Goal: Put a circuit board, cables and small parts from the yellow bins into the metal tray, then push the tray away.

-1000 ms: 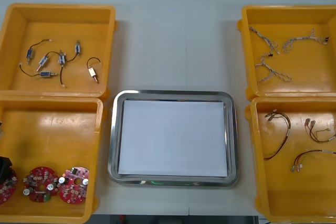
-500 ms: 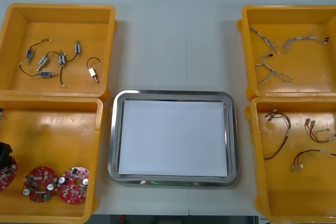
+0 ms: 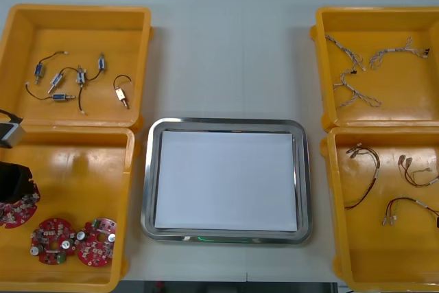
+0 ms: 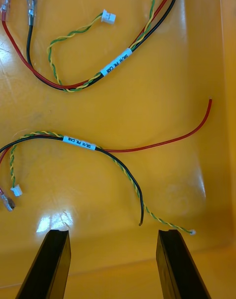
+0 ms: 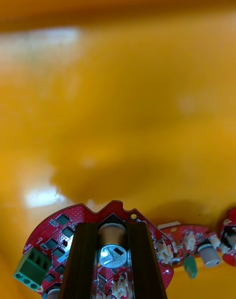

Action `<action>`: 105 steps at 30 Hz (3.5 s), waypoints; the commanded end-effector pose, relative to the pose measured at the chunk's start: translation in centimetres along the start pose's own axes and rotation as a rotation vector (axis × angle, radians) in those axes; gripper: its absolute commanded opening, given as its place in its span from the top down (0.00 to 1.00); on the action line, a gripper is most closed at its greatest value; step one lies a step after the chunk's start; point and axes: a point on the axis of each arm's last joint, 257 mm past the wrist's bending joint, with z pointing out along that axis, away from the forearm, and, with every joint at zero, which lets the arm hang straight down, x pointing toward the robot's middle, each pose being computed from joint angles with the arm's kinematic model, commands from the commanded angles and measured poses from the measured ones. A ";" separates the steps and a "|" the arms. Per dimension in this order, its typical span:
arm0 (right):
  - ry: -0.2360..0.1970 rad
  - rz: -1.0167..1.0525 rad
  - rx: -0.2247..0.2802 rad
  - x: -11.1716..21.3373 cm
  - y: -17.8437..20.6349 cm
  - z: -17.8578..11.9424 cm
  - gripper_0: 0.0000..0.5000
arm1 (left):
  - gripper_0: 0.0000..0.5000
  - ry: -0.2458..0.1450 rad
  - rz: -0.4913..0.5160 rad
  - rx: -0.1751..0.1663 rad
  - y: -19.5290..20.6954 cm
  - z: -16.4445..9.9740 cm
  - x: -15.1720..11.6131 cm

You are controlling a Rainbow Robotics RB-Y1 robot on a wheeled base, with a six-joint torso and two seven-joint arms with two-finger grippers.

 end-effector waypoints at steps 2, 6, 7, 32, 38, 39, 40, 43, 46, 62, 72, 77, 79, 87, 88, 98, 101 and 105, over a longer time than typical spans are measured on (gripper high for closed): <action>-0.028 -0.006 0.024 -1.6 -1.2 -1.3 0.00 | 1.00 -0.034 -0.025 -0.002 -1.6 -0.7 -2.8; -0.031 -0.003 0.018 -1.8 -1.0 -1.4 0.00 | 1.00 -0.034 -0.034 0.002 -2.2 0.1 -3.4; -0.031 -0.002 0.016 -1.8 -0.9 -1.4 0.00 | 1.00 -0.037 -0.035 0.001 -2.2 0.4 -3.7; -0.012 0.292 -0.011 -6.7 2.2 -4.0 0.00 | 1.00 -0.063 -0.087 0.019 -2.6 3.8 -3.7; -0.015 0.427 0.008 -7.7 2.5 -4.3 0.00 | 0.45 -0.067 -0.111 0.043 -3.6 3.8 -3.8; -0.014 0.454 0.007 -8.0 2.5 -4.3 0.00 | 0.23 -0.069 -0.115 0.046 -3.7 3.8 -3.9; -0.010 0.468 0.008 -8.0 2.5 -4.2 0.00 | 0.08 -0.070 -0.116 0.047 -3.9 3.8 -3.9; -0.002 0.537 0.011 -8.4 2.3 -3.8 0.00 | 0.00 -0.074 -0.123 0.051 -4.0 3.7 -4.0; 0.007 0.601 0.016 -8.5 2.2 -3.1 0.00 | 0.00 -0.077 -0.131 0.055 -4.3 3.6 -4.2; 0.054 0.787 0.009 -6.6 2.7 0.2 0.00 | 0.00 -0.045 -0.170 -0.001 -3.4 -1.8 -5.8; 0.029 0.842 0.055 -5.7 3.0 2.3 0.00 | 0.00 -0.034 -0.376 -0.039 -0.1 -6.3 -5.8; 0.038 0.880 0.036 -5.4 3.4 3.6 0.00 | 0.00 -0.056 -0.535 -0.054 1.4 -7.3 -5.8; 0.041 0.892 0.032 -5.2 3.6 3.9 0.00 | 0.00 -0.080 -0.611 -0.052 2.0 -7.4 -5.9; 0.047 0.909 0.034 -4.1 3.7 5.6 0.00 | 0.00 -0.107 -0.772 -0.094 4.4 -5.2 -4.0; 0.048 0.913 0.034 -4.0 3.6 5.9 0.00 | 0.00 -0.109 -0.785 -0.097 4.6 -4.7 -3.6; 0.083 0.928 0.053 -2.4 3.4 6.5 0.00 | 0.00 -0.110 -0.868 -0.066 4.2 -1.4 -1.1; 0.082 0.923 0.062 -2.4 3.2 5.8 0.00 | 0.00 -0.124 -0.880 -0.058 4.2 -0.6 -0.6; 0.085 0.926 0.069 -2.5 2.9 4.7 0.00 | 0.00 -0.126 -0.890 -0.055 4.1 0.2 0.1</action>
